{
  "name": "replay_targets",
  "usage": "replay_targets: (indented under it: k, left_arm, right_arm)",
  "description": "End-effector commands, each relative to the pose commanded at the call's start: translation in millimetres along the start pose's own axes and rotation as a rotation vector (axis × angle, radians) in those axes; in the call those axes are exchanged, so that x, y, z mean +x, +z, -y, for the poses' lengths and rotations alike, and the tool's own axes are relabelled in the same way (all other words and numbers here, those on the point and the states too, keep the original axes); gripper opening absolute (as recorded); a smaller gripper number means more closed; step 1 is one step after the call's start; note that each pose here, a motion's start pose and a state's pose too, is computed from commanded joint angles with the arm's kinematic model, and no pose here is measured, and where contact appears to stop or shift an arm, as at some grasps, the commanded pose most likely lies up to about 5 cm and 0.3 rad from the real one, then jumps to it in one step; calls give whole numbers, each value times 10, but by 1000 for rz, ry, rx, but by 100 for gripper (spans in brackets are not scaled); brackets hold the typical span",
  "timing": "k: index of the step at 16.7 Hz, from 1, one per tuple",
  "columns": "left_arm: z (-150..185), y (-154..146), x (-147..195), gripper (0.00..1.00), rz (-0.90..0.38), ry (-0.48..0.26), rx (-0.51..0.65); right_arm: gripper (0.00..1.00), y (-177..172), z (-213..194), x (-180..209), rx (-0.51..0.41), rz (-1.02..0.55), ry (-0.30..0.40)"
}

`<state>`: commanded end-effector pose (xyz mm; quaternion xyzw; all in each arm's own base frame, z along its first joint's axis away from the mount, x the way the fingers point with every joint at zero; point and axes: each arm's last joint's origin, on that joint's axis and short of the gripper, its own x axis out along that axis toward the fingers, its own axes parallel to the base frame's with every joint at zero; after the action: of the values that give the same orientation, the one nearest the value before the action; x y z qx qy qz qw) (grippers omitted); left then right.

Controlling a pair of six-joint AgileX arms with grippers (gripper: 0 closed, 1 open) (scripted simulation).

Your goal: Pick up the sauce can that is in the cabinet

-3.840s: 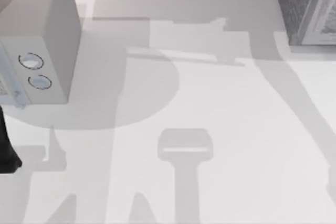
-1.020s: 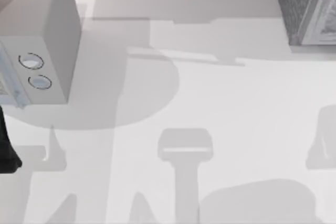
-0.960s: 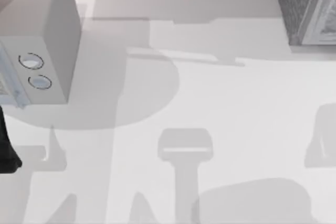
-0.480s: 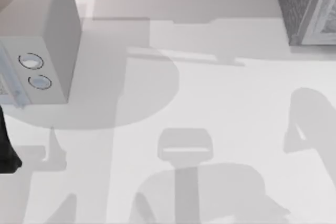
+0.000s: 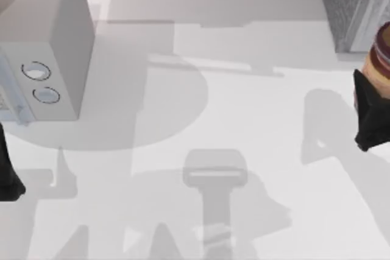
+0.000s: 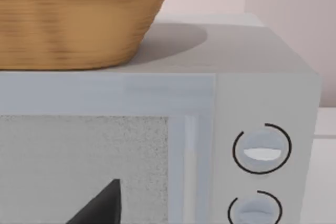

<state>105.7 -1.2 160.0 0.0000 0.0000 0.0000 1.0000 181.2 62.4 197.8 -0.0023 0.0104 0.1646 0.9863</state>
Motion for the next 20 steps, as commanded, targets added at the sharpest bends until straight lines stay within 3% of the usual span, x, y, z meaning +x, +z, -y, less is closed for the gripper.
replay_targets:
  k: [8,20]
  left_arm:
    - [0,0,0,100,0,0,0]
    - [0,0,0,100,0,0,0]
  right_arm:
    - [0,-72,-344,496,-10,36,137]
    - [0,-801,-1104,971,-2,10,366]
